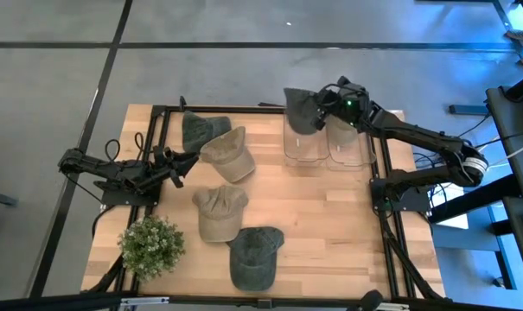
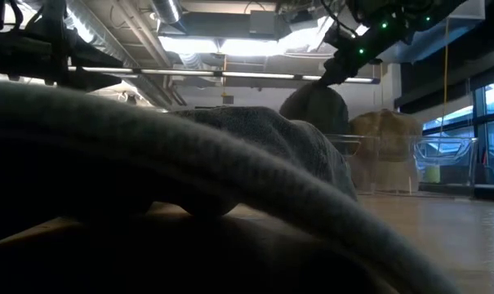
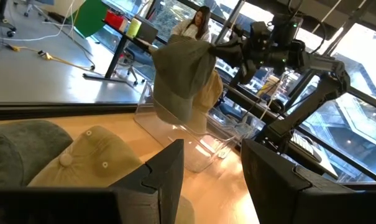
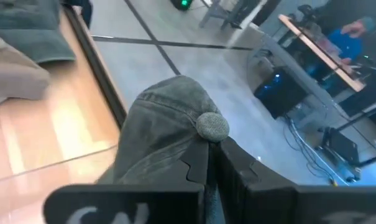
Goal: Pick & Place hat
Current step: Put the bottom right black cap into the left transparent bin
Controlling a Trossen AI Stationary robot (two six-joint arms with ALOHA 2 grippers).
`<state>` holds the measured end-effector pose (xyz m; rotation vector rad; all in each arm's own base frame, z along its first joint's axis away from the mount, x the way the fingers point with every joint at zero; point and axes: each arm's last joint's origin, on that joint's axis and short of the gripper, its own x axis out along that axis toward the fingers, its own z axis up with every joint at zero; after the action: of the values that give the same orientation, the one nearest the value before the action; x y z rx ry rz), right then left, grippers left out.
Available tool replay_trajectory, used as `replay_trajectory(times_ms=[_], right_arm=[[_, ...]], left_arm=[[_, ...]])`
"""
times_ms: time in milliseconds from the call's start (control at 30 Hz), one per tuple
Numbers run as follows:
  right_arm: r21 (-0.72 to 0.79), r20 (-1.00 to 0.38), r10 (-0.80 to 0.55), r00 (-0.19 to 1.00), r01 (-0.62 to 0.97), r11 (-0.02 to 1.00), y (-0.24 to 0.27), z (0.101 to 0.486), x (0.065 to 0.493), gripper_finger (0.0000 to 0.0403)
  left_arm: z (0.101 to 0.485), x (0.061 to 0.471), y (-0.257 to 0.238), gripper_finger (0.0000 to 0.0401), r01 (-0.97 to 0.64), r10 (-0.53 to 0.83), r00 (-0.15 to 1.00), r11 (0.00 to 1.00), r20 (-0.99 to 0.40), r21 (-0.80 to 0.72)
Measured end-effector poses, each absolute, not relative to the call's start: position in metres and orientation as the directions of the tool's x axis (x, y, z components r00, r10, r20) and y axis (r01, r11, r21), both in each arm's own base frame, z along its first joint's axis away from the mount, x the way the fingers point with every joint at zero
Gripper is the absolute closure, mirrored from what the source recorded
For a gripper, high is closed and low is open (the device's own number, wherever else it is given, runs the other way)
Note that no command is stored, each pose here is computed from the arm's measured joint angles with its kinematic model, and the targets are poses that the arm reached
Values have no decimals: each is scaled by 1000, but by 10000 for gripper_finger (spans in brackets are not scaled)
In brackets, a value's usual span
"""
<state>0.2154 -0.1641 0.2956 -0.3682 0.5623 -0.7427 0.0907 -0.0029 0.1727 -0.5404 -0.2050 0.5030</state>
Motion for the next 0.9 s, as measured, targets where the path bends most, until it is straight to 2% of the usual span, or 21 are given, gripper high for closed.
replay_trajectory(times_ms=[300,533,700,800,900], right_arm=[[-527,-389,-712,585,493,692,-176,274,231,379],[-571,-421,-770,480,520,636,-184,258,237,378],[-595,-423,-778,464,505,625,-185,256,238,376],[-625,-418,-794,441,494,604,-185,256,237,361],[-633,-416,-803,427,498,593,-186,256,237,327]], left_arm=[[173,91,-3,246,-401,506,861,742,56,-538],[173,91,-3,246,-400,506,861,741,56,-539],[173,91,-3,246,-400,506,861,741,57,-539],[173,91,-3,246,-400,506,861,742,57,-538],[173,91,-3,246,-400,505,861,742,57,-537]])
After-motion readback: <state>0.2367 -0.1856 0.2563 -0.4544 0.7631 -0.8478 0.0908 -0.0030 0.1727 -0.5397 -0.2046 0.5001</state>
